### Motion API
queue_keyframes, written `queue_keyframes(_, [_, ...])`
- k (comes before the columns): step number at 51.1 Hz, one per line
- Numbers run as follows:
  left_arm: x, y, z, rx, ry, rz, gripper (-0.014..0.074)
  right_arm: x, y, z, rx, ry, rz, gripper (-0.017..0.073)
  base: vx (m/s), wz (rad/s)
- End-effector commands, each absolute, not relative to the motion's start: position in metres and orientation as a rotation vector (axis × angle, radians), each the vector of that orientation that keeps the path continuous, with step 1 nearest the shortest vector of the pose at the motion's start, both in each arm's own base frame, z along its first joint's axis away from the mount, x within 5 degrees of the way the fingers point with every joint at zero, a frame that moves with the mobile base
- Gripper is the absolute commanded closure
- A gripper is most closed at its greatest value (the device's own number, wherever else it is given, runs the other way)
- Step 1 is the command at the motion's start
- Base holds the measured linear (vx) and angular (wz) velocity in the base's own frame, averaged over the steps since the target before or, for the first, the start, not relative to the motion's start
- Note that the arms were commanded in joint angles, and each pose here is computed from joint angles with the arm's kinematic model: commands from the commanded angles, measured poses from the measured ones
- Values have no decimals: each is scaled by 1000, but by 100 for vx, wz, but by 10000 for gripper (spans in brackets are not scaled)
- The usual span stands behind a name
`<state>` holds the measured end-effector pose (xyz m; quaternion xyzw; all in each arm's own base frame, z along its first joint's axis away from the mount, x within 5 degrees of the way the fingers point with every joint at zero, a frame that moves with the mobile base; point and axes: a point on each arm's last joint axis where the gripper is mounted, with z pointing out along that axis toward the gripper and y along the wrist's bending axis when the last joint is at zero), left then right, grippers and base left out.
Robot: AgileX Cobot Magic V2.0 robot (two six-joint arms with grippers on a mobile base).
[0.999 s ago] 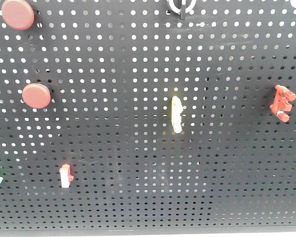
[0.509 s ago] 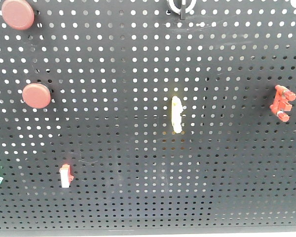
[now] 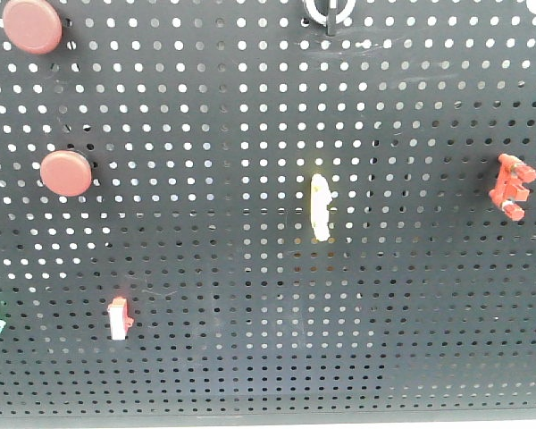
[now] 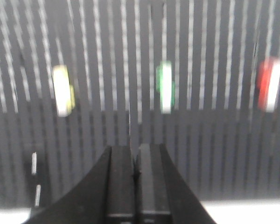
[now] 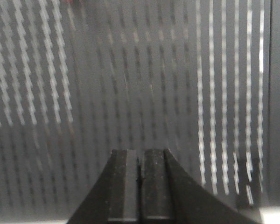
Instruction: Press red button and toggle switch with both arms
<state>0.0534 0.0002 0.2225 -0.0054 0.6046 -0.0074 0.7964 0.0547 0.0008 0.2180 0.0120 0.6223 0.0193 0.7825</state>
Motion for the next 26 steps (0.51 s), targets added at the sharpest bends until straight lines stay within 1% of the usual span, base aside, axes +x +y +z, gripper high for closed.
queue_keyframes(1, [45,1,248,-15,1126,-22,592,43,2,255,6,1120,43,563,0,0])
queue_keyframes(7, [34,-1,287,37,1085,33,592,32,3,302,-36,1076,-18,563,0,0])
queue_keyframes(9, [26,-1,308,63,1065,68,592,30,2,317,-58,1086,-55,563,0,0])
queue_keyframes(14, [16,-1,348,95,1062,127,592,26,2,359,-89,1077,-127,563,0,0])
queue_keyframes(22, [8,0,411,85,1012,132,592,35,1,417,-96,1055,-156,563,0,0])
queue_keyframes(26, [15,0,439,83,1000,131,592,47,1,436,-97,1060,-156,563,0,0])
